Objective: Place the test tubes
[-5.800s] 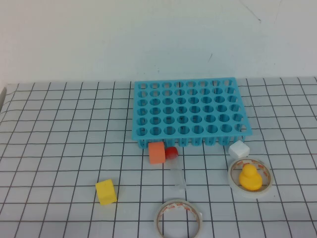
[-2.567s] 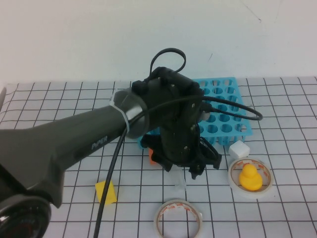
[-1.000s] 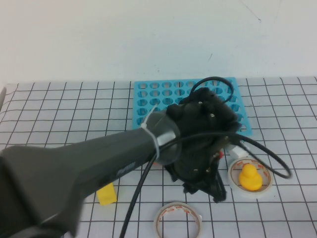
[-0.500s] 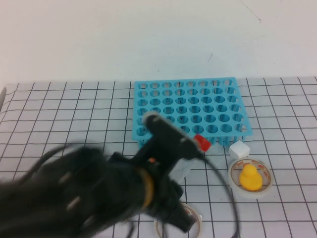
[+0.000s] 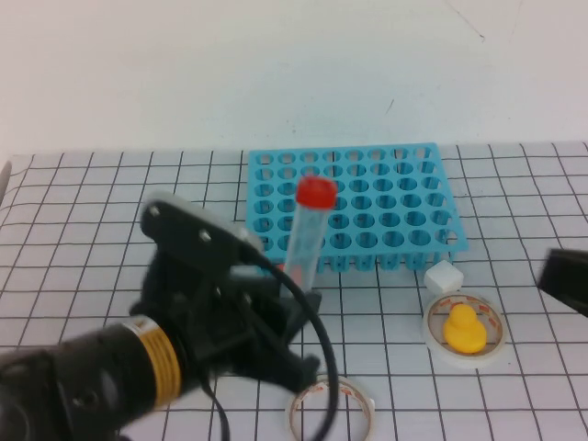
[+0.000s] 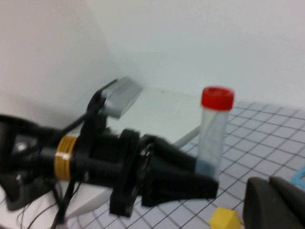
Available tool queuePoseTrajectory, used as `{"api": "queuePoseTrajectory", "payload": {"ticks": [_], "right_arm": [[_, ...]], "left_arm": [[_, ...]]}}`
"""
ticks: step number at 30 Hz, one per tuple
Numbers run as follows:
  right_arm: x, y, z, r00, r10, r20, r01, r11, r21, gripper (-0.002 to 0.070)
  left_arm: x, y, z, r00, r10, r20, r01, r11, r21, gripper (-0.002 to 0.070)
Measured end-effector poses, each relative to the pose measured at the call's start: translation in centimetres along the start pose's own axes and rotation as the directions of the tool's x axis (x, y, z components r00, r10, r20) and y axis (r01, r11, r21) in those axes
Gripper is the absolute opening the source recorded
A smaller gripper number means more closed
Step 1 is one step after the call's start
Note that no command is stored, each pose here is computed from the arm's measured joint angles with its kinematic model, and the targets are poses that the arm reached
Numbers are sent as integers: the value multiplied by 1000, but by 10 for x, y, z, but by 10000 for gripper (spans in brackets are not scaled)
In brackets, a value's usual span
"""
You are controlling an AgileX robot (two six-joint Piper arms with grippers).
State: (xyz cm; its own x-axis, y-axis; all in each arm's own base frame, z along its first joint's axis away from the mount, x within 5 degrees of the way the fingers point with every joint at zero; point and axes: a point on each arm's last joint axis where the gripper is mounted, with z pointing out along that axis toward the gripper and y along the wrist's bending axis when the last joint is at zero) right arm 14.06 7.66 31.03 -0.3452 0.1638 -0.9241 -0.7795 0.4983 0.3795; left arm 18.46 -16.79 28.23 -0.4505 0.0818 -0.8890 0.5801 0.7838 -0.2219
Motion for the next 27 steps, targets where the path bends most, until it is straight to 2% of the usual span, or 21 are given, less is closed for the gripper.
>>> {"api": "queuePoseTrajectory", "payload": {"ticks": [5,10,12,14,19,22,27], "right_arm": [[-12,-3,33,995,-79,-66,72,991,-109,-1],[-30,-1,76,978,-186,-94,174,978,-116,13],[-39,-2,92,968,-234,-89,224,968,-113,66],[-47,-4,105,963,-257,-83,246,962,-122,155],[-63,-8,136,963,-263,-68,250,956,-154,460],[-68,-7,155,961,-268,-64,253,950,-183,531],[-72,-6,184,958,-281,-60,261,938,-226,557]], "left_arm": [[-20,17,-3,987,-47,156,32,995,96,209],[-34,33,-10,960,-68,273,31,990,139,209],[-37,39,-12,952,-75,298,35,990,135,209],[-39,42,-14,946,-79,314,37,990,137,209],[-40,42,-14,944,-68,324,21,989,145,209],[-39,42,-14,946,-51,321,4,989,147,209],[-39,41,-14,948,-44,315,-4,989,151,209]]}}
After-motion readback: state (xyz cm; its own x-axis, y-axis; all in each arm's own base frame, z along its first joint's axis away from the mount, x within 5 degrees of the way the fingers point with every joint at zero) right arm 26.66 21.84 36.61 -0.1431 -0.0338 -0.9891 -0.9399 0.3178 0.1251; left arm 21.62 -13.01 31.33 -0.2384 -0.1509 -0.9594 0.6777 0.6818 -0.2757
